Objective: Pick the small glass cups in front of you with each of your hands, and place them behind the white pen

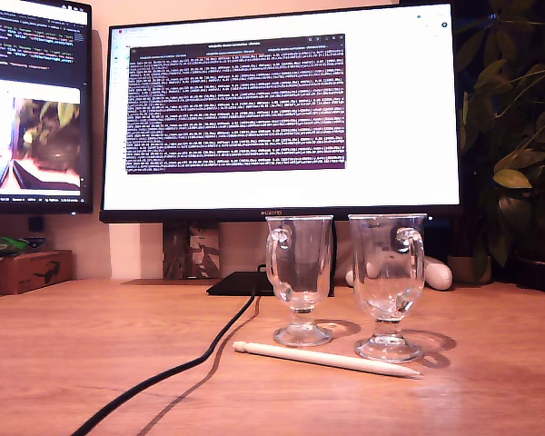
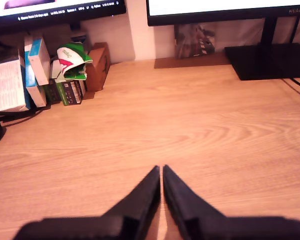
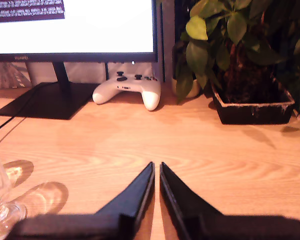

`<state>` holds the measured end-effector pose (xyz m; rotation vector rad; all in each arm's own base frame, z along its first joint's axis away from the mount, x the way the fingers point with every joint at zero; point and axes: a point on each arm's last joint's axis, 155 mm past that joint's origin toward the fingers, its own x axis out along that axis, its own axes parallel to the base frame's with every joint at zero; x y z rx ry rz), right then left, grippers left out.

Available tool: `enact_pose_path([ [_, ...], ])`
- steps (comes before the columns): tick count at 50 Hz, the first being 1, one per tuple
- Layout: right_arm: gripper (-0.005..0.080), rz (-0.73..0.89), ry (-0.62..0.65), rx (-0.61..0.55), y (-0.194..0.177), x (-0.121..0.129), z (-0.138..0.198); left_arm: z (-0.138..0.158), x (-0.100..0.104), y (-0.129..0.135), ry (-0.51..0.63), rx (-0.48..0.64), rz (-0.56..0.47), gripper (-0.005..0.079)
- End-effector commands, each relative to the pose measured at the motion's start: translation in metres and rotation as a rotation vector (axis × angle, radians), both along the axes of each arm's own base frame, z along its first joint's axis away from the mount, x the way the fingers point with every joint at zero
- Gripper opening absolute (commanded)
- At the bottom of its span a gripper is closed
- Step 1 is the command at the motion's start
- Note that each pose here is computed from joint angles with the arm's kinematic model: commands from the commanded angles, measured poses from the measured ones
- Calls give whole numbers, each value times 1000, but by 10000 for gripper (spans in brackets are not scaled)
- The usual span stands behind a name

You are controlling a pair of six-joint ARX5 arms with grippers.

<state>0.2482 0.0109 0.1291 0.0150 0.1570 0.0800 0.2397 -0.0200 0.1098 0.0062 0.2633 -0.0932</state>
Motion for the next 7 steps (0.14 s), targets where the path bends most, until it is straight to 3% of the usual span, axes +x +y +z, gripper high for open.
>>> enact_pose_path([
  [1, -1, -5, -4, 1, -1, 1, -2, -14, -1, 1, 32, -4, 4, -19],
  [7, -2, -5, -4, 1, -1, 1, -2, -14, -1, 1, 32, -4, 4, -19],
])
